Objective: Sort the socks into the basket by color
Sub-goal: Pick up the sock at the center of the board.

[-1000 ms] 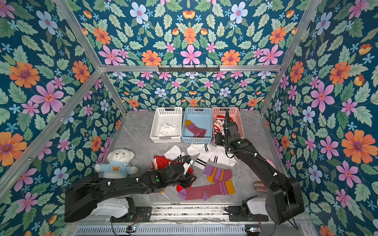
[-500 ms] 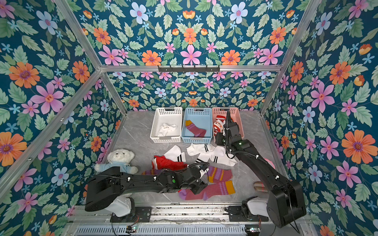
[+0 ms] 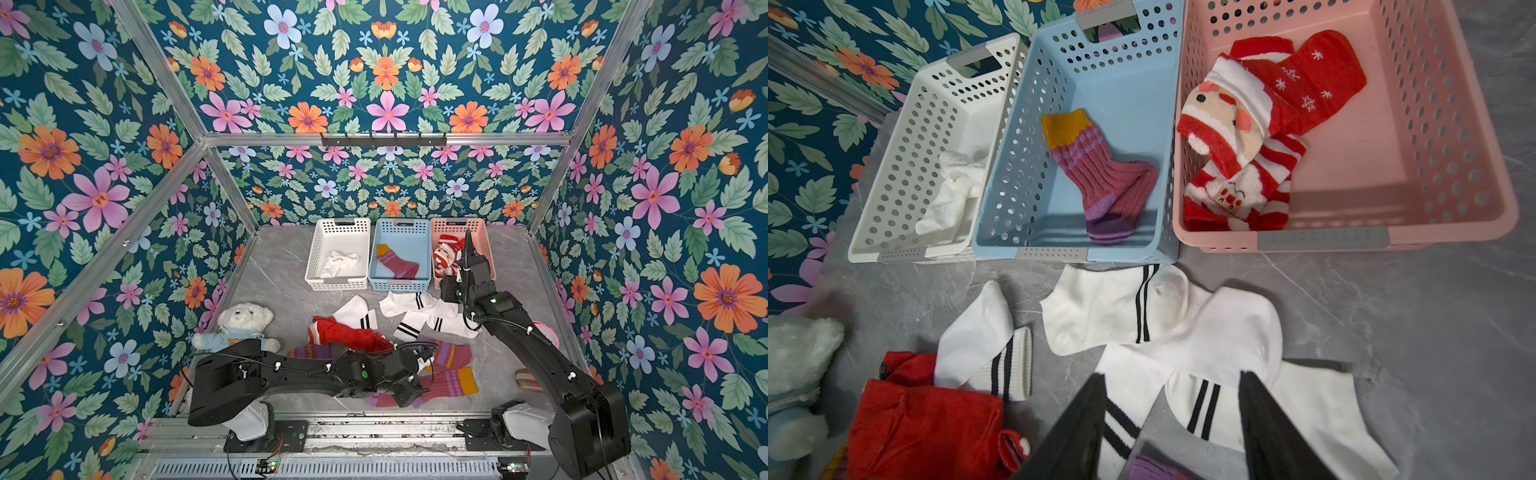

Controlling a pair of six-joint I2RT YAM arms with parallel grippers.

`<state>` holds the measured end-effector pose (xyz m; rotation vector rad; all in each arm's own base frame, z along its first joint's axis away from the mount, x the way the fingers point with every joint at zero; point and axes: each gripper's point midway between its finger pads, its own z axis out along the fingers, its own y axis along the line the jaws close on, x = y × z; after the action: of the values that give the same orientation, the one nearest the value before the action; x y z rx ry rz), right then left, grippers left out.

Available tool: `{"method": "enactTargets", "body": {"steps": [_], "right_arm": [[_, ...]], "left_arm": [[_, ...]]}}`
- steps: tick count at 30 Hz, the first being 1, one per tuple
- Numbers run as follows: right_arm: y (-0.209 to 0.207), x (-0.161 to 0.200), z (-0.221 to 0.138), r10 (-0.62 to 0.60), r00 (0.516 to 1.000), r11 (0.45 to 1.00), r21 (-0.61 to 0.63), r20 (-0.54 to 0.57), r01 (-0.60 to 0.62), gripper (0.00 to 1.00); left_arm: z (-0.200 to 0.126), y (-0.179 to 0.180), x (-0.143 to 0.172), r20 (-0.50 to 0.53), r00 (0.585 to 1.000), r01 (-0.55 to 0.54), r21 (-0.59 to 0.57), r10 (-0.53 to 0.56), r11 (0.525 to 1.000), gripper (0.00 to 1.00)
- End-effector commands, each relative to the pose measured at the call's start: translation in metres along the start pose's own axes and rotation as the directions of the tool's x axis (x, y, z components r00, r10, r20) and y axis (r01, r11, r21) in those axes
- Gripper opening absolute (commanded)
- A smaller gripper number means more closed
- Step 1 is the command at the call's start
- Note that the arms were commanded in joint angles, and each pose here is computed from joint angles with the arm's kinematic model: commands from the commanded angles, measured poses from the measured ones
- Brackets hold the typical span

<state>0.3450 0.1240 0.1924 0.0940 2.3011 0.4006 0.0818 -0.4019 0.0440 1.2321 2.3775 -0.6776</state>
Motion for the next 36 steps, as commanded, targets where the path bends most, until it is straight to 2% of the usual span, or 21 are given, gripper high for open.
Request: {"method": "enactTargets", "body": {"steps": [1, 13, 19, 22, 26, 31, 36], "right_arm": [[0.0, 0.004, -0.003, 0.016, 1.0, 1.0, -0.005, -0.005, -0.016, 0.54], [-0.008, 0.013, -0.015, 0.012, 1.0, 1.0, 0.009, 0.009, -0.012, 0.55], [-0.012, 0.013, -0.017, 0.013, 1.0, 1.0, 0.024, 0.019, -0.013, 0.56], [-0.014, 0.014, -0.018, 0.009, 1.0, 0.999, 0.035, 0.022, -0.01, 0.56], [-0.016, 0.011, -0.022, 0.012, 0.999, 0.999, 0.042, 0.035, -0.014, 0.57], [-0.019, 0.007, -0.025, 0.019, 0.998, 0.999, 0.05, 0.053, -0.022, 0.57], [-0.021, 0.006, -0.026, 0.023, 0.998, 0.998, 0.06, 0.061, -0.026, 0.57]], "left_arm": [[0.005, 0.0, 0.006, -0.023, 1.0, -0.005, -0.029, 0.004, 1.0, 0.49], [0.021, 0.021, 0.015, -0.03, 0.998, 0.059, -0.142, -0.063, 0.988, 0.45], [0.027, 0.032, 0.02, -0.035, 0.996, 0.073, -0.18, -0.081, 0.981, 0.28], [0.024, 0.04, 0.021, -0.026, 0.995, 0.085, -0.188, -0.092, 0.978, 0.14], [0.014, 0.049, 0.017, -0.002, 0.996, 0.09, -0.196, -0.092, 0.976, 0.0], [-0.011, 0.061, -0.005, 0.078, 0.991, 0.12, -0.188, -0.107, 0.975, 0.0], [-0.054, 0.074, -0.043, 0.219, 0.969, 0.152, -0.161, -0.115, 0.975, 0.0]]}}
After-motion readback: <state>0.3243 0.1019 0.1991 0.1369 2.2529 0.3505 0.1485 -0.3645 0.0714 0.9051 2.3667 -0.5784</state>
